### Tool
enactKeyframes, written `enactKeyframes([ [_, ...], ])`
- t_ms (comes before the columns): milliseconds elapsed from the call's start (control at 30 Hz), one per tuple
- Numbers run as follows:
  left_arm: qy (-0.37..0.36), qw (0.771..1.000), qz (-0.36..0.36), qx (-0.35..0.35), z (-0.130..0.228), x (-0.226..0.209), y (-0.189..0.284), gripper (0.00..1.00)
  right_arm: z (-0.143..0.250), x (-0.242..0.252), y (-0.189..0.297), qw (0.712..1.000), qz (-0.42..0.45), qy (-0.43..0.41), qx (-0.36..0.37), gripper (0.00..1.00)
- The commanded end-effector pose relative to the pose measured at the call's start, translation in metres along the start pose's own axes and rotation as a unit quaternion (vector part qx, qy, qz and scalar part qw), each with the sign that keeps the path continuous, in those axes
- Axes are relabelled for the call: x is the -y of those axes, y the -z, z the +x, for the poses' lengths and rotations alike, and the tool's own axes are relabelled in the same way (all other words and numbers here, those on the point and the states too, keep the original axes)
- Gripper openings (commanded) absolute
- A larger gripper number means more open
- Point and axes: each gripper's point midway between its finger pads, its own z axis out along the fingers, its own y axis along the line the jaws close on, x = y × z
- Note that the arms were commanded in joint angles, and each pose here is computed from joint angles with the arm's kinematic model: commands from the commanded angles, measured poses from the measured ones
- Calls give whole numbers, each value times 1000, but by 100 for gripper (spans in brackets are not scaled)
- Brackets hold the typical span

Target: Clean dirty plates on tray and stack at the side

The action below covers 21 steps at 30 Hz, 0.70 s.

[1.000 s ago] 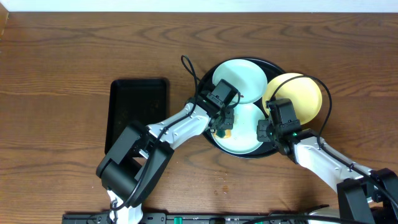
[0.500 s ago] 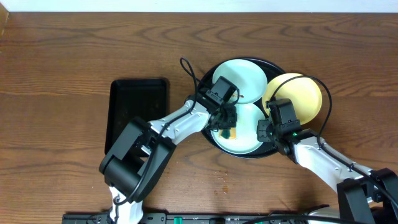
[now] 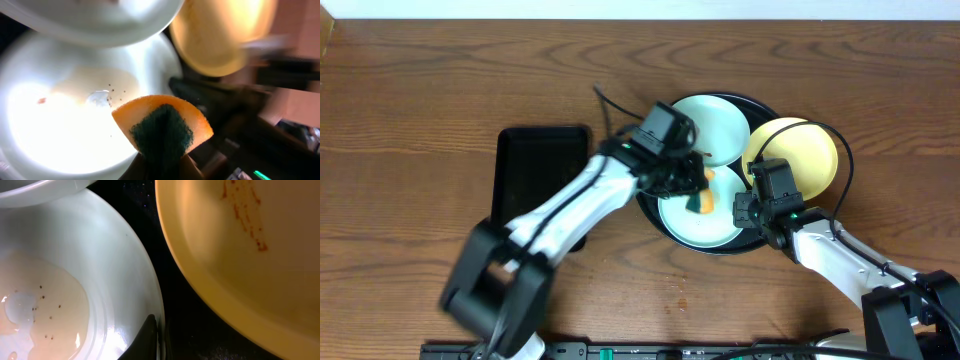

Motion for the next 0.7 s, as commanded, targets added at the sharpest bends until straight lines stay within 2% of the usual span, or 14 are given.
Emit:
enactKeyframes([
  [0,-19,996,-50,73,-23,-4,40,8,13,2,-4,1000,4,6,-20,3],
  [100,-17,995,-76,68,-17,-14,42,7,12,1,-4,1000,2,6,-20,4],
  [333,-31,993,-101,45,0,-16,12,7,13,1,-4,1000,0,6,-21,4],
  [433,7,991,-122,50,6,-18,-7,7,13,1,-4,1000,0,6,-21,4],
  [667,31,978,-197,60,19,-41,-37,7,12,1,-4,1000,0,6,-21,3],
])
